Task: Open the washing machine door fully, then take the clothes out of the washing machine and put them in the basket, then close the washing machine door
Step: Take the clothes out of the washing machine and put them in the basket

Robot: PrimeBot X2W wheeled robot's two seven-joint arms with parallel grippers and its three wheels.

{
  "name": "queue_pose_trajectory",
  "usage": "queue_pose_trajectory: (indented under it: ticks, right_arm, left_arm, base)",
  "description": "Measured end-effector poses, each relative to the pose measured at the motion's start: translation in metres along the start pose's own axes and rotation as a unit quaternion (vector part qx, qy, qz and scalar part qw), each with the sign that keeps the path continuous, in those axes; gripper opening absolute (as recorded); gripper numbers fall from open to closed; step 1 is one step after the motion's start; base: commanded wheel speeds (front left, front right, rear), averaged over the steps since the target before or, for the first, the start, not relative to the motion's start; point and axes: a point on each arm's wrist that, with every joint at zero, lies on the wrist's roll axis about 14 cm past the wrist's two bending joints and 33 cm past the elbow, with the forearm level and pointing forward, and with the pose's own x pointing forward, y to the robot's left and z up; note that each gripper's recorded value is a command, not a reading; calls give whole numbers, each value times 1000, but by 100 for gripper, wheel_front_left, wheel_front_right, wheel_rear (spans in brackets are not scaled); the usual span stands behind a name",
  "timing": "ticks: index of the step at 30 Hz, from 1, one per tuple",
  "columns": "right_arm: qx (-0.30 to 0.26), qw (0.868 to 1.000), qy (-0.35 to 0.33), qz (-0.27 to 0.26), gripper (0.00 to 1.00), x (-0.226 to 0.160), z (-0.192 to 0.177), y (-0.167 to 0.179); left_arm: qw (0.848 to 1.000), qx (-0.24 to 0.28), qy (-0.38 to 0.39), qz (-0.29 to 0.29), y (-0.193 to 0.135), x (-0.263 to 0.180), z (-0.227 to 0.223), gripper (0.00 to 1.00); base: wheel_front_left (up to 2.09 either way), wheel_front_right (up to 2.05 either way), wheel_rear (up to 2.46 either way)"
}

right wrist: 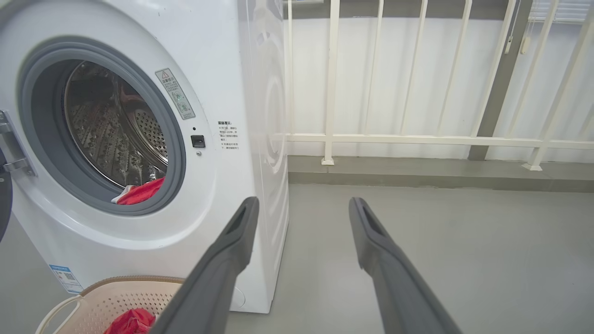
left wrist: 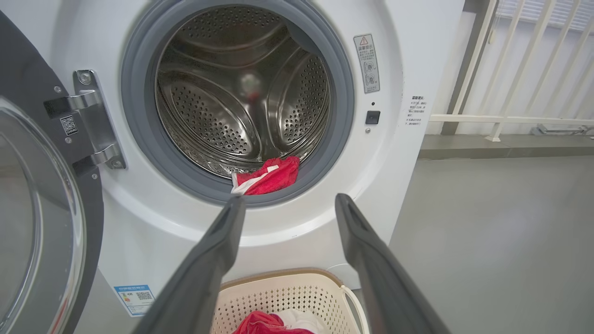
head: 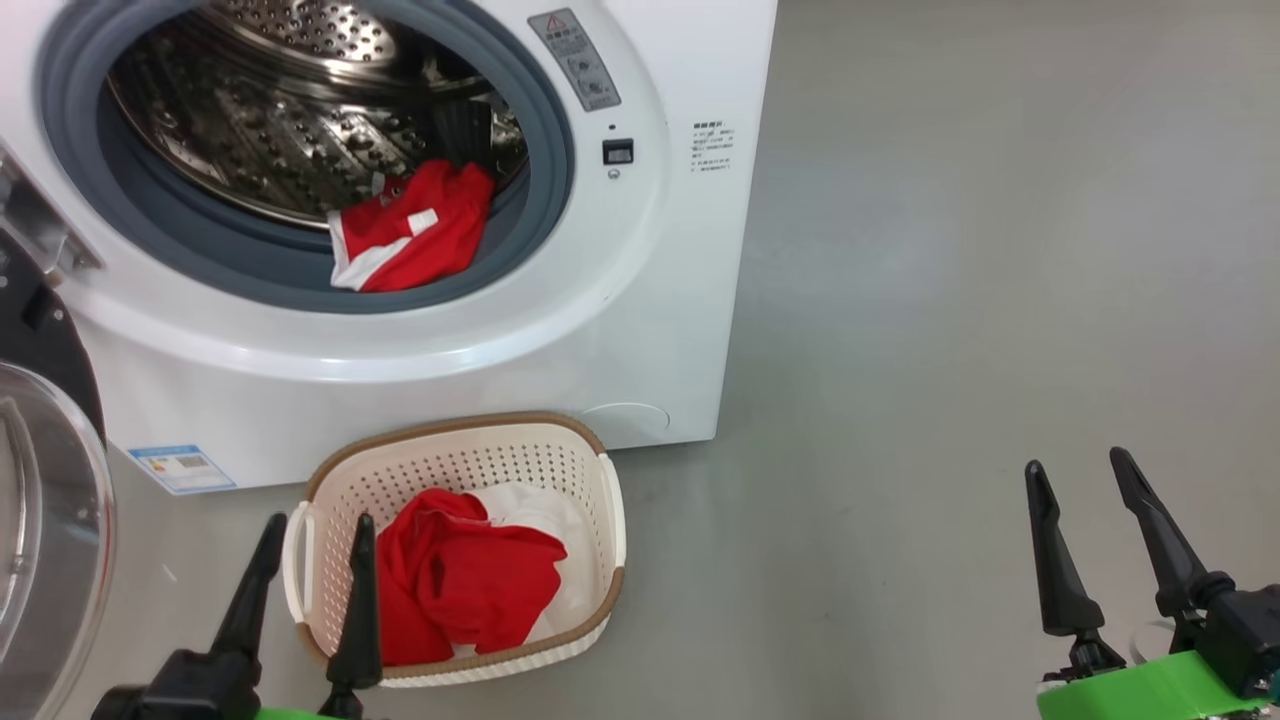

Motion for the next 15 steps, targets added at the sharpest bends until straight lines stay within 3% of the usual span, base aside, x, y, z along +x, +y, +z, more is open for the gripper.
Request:
queue_pose_trajectory:
  ticks: [15]
  right_arm:
    - [-5,1000,-11,-11,100,-14,9,-8]
  left_arm:
    - [1000,-1,-4,-1,-2,-14,5,100]
  base:
    - [0,0,0]
